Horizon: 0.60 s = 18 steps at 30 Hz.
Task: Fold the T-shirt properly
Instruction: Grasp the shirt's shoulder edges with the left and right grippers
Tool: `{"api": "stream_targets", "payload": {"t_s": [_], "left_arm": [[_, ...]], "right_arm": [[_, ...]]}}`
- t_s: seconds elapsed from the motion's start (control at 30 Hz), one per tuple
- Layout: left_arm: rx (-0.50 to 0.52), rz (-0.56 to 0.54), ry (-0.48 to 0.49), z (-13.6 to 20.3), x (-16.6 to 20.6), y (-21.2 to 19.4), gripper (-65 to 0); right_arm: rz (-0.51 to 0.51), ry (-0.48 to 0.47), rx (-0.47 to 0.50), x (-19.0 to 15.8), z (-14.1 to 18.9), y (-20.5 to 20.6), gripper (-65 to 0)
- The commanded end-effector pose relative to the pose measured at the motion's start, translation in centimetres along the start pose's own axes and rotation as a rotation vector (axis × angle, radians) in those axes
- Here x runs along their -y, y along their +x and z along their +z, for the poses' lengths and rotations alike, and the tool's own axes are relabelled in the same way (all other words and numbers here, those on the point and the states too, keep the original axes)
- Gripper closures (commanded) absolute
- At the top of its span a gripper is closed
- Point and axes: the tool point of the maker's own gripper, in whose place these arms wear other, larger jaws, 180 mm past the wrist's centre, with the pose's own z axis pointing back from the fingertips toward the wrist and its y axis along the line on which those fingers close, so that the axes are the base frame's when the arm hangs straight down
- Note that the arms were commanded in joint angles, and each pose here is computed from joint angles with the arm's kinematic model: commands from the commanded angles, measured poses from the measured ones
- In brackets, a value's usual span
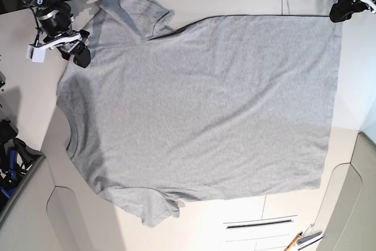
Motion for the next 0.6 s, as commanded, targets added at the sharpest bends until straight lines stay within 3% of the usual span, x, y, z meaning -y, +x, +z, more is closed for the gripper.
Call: {"api": "stream_targets", "payload": {"t_s": [0.0,0.13,0.27,0.47,0.57], "left_arm": [[0.029,-0.023,-0.016,0.3,0.4,1.3,-23.5],[0.037,-0.058,-0.004,-0.3,0.3,2.0,-24.8],[0.058,-0.112,0.009,-1.4,0.5,3.6,-30.2],[0.103,-0.198,0.073,-2.8,-0.5,6.1,-30.3],[0.113,-0.188,0.139,-3.1,-2.2,6.6,-30.3]], "right_arm": [[0.020,-0.025,-0.057,0.4,0.1,-1.2,-24.4],[0.047,-0.041,-0.069,0.7,0.1,-1.4,-0.1],[0.075,-0.059,-0.081,1.1,0.2,-1.6,0.0],[0.083,-0.065,-0.084,1.2,0.2,-1.6,0.0],[0.083,-0.065,-0.084,1.2,0.2,-1.6,0.0]]}}
